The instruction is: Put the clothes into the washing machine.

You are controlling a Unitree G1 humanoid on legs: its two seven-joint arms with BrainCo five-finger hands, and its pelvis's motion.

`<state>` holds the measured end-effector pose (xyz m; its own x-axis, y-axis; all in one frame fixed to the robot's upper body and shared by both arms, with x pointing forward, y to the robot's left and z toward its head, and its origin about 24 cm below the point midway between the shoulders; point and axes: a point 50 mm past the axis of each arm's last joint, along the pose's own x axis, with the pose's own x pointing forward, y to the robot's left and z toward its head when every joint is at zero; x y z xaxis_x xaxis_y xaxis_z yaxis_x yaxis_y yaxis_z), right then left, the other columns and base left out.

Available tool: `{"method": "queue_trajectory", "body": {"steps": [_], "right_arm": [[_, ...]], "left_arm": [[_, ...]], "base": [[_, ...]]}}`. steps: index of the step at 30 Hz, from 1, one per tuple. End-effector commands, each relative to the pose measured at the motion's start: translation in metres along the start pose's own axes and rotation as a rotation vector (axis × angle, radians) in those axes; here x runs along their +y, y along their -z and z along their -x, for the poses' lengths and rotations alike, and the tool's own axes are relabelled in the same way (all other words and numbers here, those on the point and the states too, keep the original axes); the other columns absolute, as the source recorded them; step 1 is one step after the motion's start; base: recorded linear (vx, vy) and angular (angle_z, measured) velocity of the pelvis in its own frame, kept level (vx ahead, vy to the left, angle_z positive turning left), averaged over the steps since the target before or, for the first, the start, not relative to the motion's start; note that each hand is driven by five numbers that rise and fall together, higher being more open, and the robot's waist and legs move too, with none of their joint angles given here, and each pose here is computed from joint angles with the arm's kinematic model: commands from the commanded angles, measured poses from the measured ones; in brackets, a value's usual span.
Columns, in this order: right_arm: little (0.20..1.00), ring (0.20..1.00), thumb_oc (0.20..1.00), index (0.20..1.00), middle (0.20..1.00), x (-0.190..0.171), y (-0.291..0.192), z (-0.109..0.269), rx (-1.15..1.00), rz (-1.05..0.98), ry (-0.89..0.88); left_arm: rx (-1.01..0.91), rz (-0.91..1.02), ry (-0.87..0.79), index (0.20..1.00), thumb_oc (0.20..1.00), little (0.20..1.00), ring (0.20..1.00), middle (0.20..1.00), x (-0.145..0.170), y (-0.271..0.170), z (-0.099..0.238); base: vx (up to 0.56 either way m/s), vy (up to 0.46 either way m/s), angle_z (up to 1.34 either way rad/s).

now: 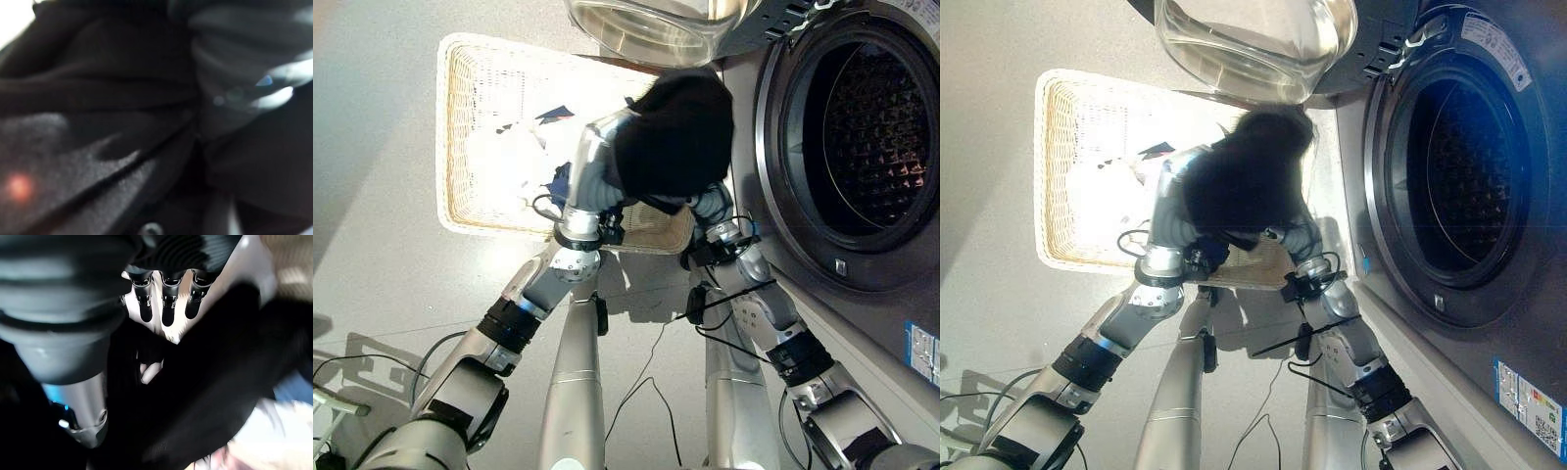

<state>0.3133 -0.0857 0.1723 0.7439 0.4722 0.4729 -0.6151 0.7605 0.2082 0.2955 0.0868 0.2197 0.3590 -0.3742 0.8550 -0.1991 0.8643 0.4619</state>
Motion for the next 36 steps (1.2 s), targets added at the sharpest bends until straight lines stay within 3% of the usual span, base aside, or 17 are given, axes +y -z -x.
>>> {"method": "queue_trajectory", "body": {"steps": [1, 13, 14, 15, 16, 36], "right_arm": [[1.000, 1.000, 1.000, 1.000, 1.000, 0.024, -0.024, -0.002, -0.104, -0.155, -0.203], [1.000, 1.000, 1.000, 1.000, 1.000, 0.031, -0.035, -0.006, -0.164, -0.327, -0.325], [0.875, 0.875, 0.875, 0.875, 0.875, 0.030, -0.036, -0.006, -0.172, -0.322, -0.325], [0.605, 0.605, 0.605, 0.605, 0.605, 0.030, -0.037, -0.006, -0.177, -0.322, -0.323], [0.200, 0.200, 0.200, 0.200, 0.200, 0.026, -0.040, -0.004, -0.201, -0.330, -0.320], [0.200, 0.200, 0.200, 0.200, 0.200, 0.028, -0.043, -0.005, -0.249, -0.351, -0.325]], "left_arm": [[-0.115, 0.095, 0.039, 0.200, 0.200, 0.200, 0.200, 0.200, 0.008, -0.020, -0.022], [-0.143, -0.060, 0.366, 0.200, 0.200, 0.200, 0.200, 0.200, -0.013, -0.018, -0.023], [-0.140, -0.065, 0.375, 0.200, 0.200, 0.200, 0.200, 0.200, -0.013, -0.017, -0.023], [-0.140, -0.068, 0.381, 0.200, 0.200, 0.200, 0.200, 0.200, -0.014, -0.017, -0.023], [-0.131, -0.071, 0.393, 0.200, 0.200, 0.200, 0.200, 0.200, -0.013, -0.015, -0.023], [-0.144, 0.025, 0.312, 0.200, 0.200, 0.200, 0.200, 0.200, -0.012, -0.023, -0.023]], "base": [[0.00, 0.000, 0.00], [0.00, 0.000, 0.00], [0.00, 0.000, 0.00], [0.00, 0.000, 0.00], [0.00, 0.000, 0.00], [0.00, 0.000, 0.00]]}}
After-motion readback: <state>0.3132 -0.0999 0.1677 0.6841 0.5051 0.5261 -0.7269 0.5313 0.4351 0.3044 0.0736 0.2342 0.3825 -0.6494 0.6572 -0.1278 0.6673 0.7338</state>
